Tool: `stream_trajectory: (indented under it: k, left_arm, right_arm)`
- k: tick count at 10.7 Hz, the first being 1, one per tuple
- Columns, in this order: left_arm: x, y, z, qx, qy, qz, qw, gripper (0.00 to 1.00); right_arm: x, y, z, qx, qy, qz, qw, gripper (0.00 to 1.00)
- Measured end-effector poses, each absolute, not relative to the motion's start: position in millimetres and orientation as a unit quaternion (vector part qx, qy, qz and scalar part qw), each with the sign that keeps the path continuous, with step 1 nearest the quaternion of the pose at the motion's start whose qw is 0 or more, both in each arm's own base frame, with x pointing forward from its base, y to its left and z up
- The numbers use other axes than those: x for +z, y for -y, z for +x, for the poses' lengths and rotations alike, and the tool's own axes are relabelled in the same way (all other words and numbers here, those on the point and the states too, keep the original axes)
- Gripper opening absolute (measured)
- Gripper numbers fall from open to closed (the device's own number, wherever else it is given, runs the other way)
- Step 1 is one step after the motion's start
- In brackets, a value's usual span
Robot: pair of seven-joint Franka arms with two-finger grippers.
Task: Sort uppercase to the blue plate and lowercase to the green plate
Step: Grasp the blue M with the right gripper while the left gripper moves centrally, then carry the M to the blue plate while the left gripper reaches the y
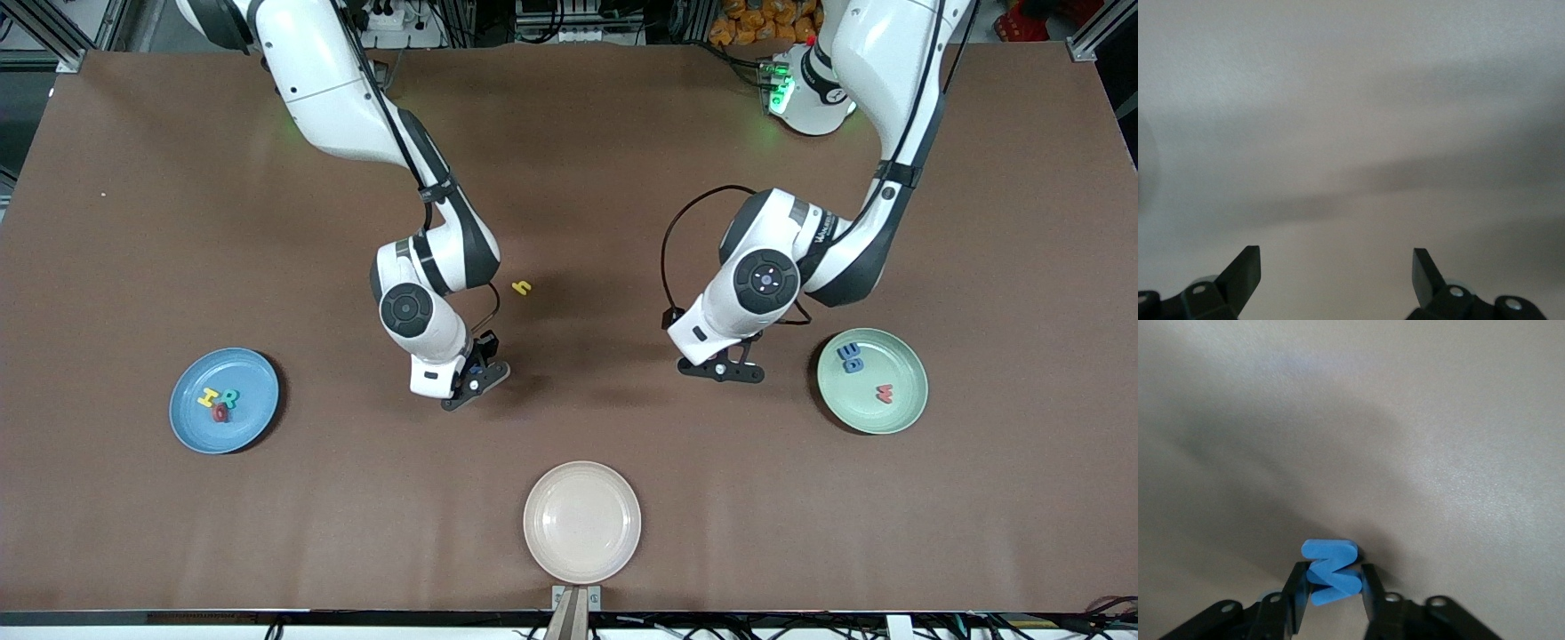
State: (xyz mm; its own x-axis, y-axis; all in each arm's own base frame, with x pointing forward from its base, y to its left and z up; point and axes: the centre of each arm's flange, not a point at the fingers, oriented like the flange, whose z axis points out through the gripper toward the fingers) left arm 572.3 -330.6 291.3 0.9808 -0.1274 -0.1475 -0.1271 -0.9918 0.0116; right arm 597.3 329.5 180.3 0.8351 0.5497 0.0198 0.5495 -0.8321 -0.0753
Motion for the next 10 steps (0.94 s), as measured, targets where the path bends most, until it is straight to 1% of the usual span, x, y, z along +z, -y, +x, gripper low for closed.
stream_trajectory:
  k: [2, 3, 4, 5, 6, 8, 9, 10]
  left_arm:
    - [291.3, 345.4, 563.5, -0.074, 0.059, 0.995, 0.0, 1.0]
    - [291.4, 351.8, 559.5, -0.075, 0.057, 0.996, 0.0, 1.0]
    - [291.0, 359.9, 554.2, -0.077, 0.046, 0.996, 0.0, 1.0]
    - [290.4, 369.7, 547.7, -0.077, 0.031, 0.996, -0.002, 1.0]
    - [288.8, 383.1, 538.1, -0.079, 0.017, 0.997, -0.004, 1.0]
    - [285.3, 423.6, 509.6, -0.086, -0.015, 0.996, -0.001, 1.0]
    - [283.4, 449.7, 494.1, -0.088, -0.034, 0.996, 0.003, 1.0]
    - [280.2, 478.9, 477.9, -0.088, -0.055, 0.995, 0.004, 1.0]
  right_arm:
    - [180.7, -325.1, 599.7, 0.0, 0.283, -0.958, 0.038, 0.37]
    - [183.3, -312.3, 607.7, -0.004, 0.275, -0.961, 0.036, 0.37]
    - [191.3, -286.0, 623.1, -0.012, 0.27, -0.962, 0.033, 0.37]
    - [200.9, -245.2, 642.1, -0.012, 0.261, -0.965, 0.028, 0.36]
    - [214.0, -192.8, 661.3, 0.0, 0.246, -0.969, 0.022, 0.36]
    - [252.4, -72.5, 692.8, 0.022, 0.233, -0.972, 0.006, 0.36]
    - [271.8, -15.3, 699.9, 0.024, 0.23, -0.973, -0.005, 0.36]
    - [286.0, 35.9, 700.3, 0.025, 0.221, -0.975, -0.017, 0.36]
